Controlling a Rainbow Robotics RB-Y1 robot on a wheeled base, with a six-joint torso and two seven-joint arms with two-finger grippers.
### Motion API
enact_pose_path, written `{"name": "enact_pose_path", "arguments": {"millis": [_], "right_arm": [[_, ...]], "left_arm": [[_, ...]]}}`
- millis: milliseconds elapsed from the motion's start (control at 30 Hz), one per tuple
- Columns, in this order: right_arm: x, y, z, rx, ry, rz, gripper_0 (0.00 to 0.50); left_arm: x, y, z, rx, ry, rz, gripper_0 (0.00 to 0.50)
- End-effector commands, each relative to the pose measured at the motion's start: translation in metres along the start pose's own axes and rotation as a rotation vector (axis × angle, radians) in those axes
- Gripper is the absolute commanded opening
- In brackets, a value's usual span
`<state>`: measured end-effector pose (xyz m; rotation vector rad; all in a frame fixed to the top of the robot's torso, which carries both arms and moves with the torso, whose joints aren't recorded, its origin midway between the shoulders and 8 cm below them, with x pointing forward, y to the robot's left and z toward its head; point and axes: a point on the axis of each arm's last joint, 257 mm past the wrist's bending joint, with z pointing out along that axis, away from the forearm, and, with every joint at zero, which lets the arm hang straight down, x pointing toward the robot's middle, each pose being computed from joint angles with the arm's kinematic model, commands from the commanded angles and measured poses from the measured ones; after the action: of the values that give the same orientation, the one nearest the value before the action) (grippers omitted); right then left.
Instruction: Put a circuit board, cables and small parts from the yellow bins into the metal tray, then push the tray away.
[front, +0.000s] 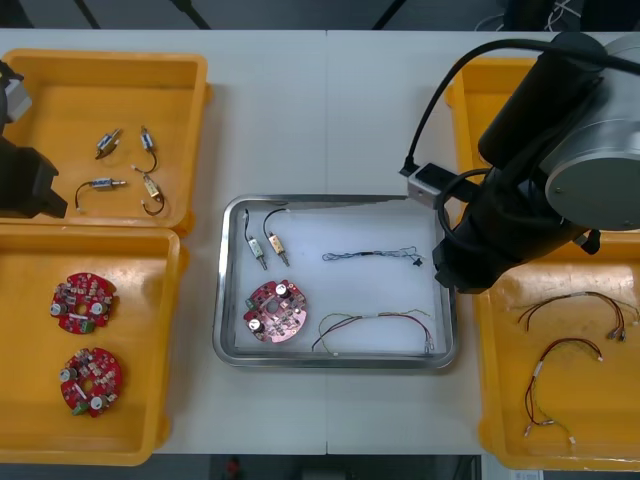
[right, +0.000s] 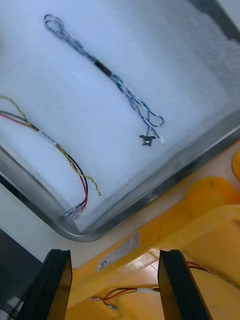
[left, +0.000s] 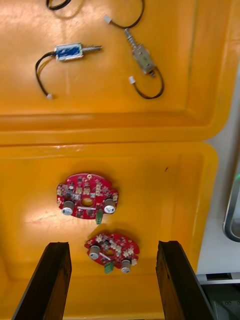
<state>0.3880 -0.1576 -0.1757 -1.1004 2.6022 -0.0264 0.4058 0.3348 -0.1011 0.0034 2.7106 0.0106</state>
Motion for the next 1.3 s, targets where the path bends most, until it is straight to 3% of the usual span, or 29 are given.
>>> {"name": "enact_pose_path", "arguments": {"millis": [33, 100, 233, 467, 767, 1033, 1300], "right_arm": [[-0.017, 0.013, -0.006, 0.023, -0.015, -0.223, 0.5], [-0.02, 0.02, -0.004, 0.016, -0.008, -0.283, 0.5], [-0.028, 0.036, 0.001, 0.007, 0.003, -0.408, 0.5], [-0.042, 0.073, 0.018, -0.023, -0.009, -0.558, 0.5], [-0.042, 0.108, 0.048, -0.011, -0.007, -0.658, 0.5], [-0.03, 0.129, 0.073, 0.019, 0.024, -0.732, 0.5], [-0.02, 0.149, 0.088, -0.001, 0.022, -0.728, 0.5]], "left_arm": [[0.009, 0.036, -0.004, -0.07, -0.012, -0.026, 0.5], [0.013, 0.044, 0.001, -0.083, -0.01, -0.036, 0.5], [0.017, 0.051, 0.011, -0.078, -0.032, -0.065, 0.5], [0.023, 0.061, 0.028, -0.083, -0.075, -0.082, 0.5], [0.029, 0.063, 0.034, -0.084, -0.073, -0.103, 0.5], [0.03, 0.061, 0.038, -0.056, -0.069, -0.152, 0.5], [0.028, 0.054, 0.031, -0.022, -0.053, -0.178, 0.5]]}}
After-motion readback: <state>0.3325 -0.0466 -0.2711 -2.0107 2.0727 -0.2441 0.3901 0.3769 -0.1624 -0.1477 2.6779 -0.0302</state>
